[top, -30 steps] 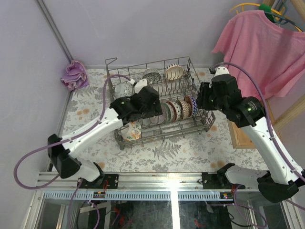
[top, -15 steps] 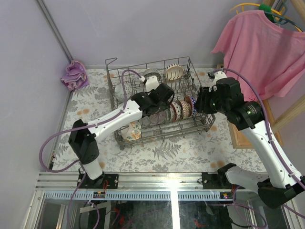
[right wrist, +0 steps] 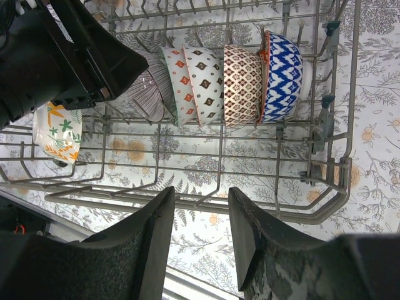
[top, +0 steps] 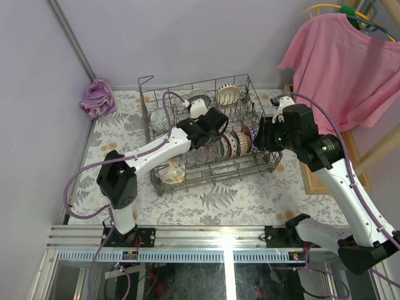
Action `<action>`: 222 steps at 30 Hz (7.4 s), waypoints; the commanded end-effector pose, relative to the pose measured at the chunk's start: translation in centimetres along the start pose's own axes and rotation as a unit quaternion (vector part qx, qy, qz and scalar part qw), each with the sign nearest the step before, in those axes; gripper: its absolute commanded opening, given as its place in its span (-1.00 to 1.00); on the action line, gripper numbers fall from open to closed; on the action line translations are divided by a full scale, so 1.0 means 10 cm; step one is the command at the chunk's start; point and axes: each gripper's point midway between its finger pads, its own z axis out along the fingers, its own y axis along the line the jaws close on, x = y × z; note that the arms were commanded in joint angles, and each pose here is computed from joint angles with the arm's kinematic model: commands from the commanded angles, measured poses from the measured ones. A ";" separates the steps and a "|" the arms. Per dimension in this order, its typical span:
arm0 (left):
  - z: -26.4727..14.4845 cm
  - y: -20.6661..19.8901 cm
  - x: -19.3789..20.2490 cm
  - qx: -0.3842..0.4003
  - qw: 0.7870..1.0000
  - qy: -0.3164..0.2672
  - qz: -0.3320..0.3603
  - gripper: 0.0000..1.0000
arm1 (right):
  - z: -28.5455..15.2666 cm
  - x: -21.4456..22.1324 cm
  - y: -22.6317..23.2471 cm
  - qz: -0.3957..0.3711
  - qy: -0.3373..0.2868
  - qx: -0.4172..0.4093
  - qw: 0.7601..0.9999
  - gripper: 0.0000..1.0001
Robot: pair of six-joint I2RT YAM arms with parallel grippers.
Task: Load the bowls into the dish rack
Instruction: Pick up the bowl from the dish rack, then place the bowl in the dish rack.
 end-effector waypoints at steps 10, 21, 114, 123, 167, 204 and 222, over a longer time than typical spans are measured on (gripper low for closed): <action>0.24 -0.10 -0.04 0.006 0.999 -0.014 -0.029 -0.22 | -0.04 -0.07 0.08 -0.013 -0.016 -0.026 0.999 -0.07; 0.34 -0.12 0.05 0.007 0.999 -0.006 -0.032 -0.32 | -0.06 -0.03 0.05 -0.016 -0.019 -0.022 0.999 -0.07; -0.58 -0.72 0.06 0.430 0.893 0.130 0.020 -1.00 | 0.00 -0.07 -0.01 -0.016 -0.012 -0.002 1.000 -0.12; -0.62 -0.77 0.12 0.463 0.870 0.165 0.029 -1.00 | 0.00 -0.08 -0.01 -0.016 -0.012 -0.001 1.000 -0.12; -0.86 -0.59 -0.27 0.461 0.880 0.102 0.049 -1.00 | 0.06 -0.07 0.03 -0.006 -0.003 -0.007 1.000 -0.16; -0.40 -0.01 0.33 0.367 0.891 0.266 0.023 -0.99 | 0.14 0.02 0.04 0.000 0.006 -0.016 1.000 -0.17; -0.29 0.14 0.56 0.343 0.888 0.305 0.027 -0.98 | 0.14 0.03 0.04 0.000 0.006 -0.017 1.000 -0.17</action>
